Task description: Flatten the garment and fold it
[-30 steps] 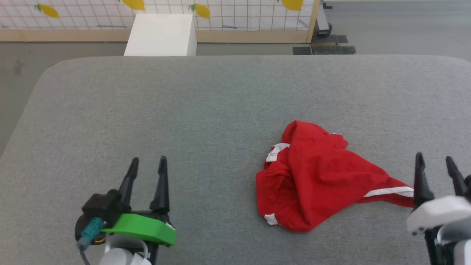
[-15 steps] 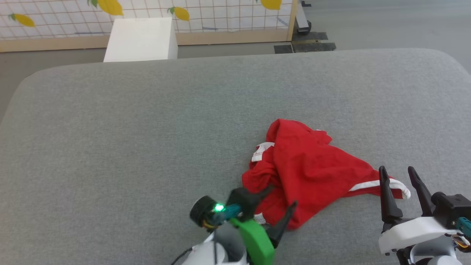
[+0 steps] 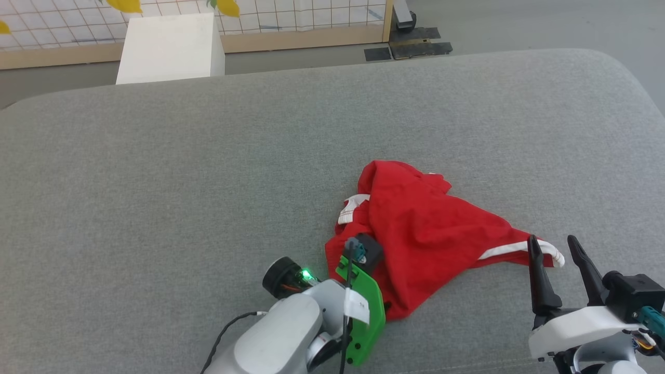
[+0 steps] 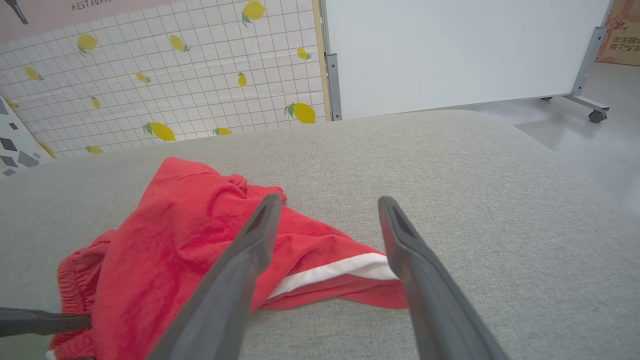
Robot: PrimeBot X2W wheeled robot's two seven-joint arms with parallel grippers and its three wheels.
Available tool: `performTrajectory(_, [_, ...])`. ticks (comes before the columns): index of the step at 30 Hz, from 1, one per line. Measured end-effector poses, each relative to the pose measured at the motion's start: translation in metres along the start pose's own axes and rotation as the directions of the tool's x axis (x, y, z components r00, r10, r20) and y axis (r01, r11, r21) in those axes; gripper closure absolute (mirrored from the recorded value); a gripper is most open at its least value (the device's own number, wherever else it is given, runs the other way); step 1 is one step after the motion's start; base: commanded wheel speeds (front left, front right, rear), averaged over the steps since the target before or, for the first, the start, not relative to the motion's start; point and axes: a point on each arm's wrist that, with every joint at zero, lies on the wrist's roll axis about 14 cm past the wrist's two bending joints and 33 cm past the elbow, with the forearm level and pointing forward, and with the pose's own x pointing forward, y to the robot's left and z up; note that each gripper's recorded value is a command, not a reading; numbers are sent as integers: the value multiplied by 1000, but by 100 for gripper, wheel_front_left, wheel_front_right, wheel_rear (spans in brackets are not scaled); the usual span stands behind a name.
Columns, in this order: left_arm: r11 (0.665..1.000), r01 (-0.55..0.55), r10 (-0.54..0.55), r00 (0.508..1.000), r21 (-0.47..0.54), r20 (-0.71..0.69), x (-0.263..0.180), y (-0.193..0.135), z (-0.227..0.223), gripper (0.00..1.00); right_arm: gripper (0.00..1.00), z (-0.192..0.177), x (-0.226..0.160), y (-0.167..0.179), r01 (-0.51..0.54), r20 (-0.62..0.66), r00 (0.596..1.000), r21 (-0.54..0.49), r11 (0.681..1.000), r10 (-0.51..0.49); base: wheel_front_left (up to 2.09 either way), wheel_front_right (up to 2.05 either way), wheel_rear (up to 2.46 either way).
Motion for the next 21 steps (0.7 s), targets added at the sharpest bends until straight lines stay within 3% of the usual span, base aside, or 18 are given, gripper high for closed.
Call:
performTrajectory(1, [1000, 8, -7, 1000, 4, -20, 1, -2, -2, 38, 0, -1, 0, 0, 1, -3, 1000, 0, 1000, -1, 0, 0, 0])
performTrajectory(2, [1000, 18, -17, 999, 4, -34, 2, -4, -2, 58, 0, -1, 0, -1, 3, -5, 1000, 0, 1000, -3, 0, 0, 0])
performTrajectory(3, [1000, 29, -29, 999, -2, -37, 2, -6, -1, 64, 0, -2, -1, -1, 4, -7, 1000, 0, 1000, -4, 0, 0, 0])
performTrajectory(4, [999, 35, -36, 999, -7, -34, 3, -7, 0, 100, 0, -3, -1, -1, 5, -9, 1000, 1, 1000, -5, 0, 0, 0])
performTrajectory(10, [998, 37, -36, 999, -53, 20, 0, -2, 13, 100, 0, -6, 0, 2, -7, -17, 1000, 4, 1000, 7, 0, 0, 0])
performTrajectory(14, [984, -36, 72, 975, -172, 208, -13, 29, 44, 100, 0, -7, 1, 5, -14, -19, 1000, 7, 1000, 15, 0, 0, 0])
performTrajectory(17, [943, -129, 234, 912, -308, 336, -33, 71, 63, 100, 0, -6, 2, 8, -24, -17, 1000, 13, 1000, 25, 0, 0, 0])
performTrajectory(21, [851, -277, 451, 821, -446, 349, -63, 128, 53, 100, 0, -6, 4, 16, -47, -16, 999, 16, 999, 47, 0, 0, 0])
